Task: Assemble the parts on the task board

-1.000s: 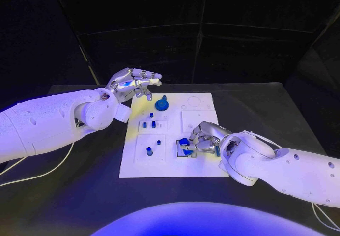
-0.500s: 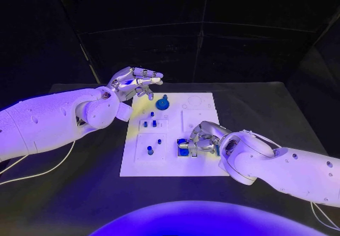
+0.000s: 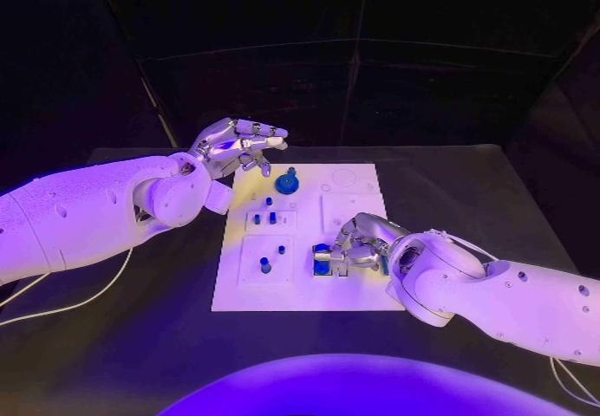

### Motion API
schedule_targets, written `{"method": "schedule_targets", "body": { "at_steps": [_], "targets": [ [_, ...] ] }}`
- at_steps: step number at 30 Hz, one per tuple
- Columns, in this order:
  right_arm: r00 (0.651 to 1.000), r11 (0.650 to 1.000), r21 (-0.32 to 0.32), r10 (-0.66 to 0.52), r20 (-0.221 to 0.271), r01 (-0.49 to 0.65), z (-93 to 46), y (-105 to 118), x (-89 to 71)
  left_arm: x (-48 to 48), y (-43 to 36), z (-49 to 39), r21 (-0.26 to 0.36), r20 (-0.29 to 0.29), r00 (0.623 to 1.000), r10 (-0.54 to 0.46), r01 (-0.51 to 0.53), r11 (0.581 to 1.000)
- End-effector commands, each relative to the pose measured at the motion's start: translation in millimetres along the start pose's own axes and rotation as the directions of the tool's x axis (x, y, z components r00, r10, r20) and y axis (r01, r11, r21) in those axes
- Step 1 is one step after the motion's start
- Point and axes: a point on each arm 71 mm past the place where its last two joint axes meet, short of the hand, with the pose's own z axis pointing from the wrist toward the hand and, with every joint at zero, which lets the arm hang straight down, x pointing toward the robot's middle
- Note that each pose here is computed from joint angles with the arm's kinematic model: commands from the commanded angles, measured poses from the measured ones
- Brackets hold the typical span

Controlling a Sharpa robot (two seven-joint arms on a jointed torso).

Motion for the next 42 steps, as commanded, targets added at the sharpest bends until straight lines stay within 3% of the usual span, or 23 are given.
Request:
{"method": "schedule_targets", "body": {
  "at_steps": [1, 8, 32, 42],
  "targets": [
    [1.000, 0.999, -0.043, -0.018, -0.012, 0.018, -1.0, 2.4, -0.5, 1.1, -1.3, 0.1, 0.004, -0.014, 1.000, -0.001, 0.001, 1.000],
    [0.998, 0.996, -0.067, -0.058, -0.031, 0.056, -1.5, 3.4, 0.8, 1.1, -1.2, 0.1, 0.003, -0.014, 1.000, -0.001, 0.001, 1.000],
    [0.995, 0.993, -0.057, -0.099, 0.010, 0.099, -0.7, 1.7, -2.3, 0.0, -0.7, -0.5, -0.005, -0.012, 1.000, -0.001, 0.001, 1.000],
    [0.997, 0.993, -0.109, -0.033, 0.063, 0.040, -3.7, 3.5, -7.6, -0.3, -0.6, -0.4, -0.005, -0.012, 1.000, -0.001, 0.001, 1.000]
  ]
}}
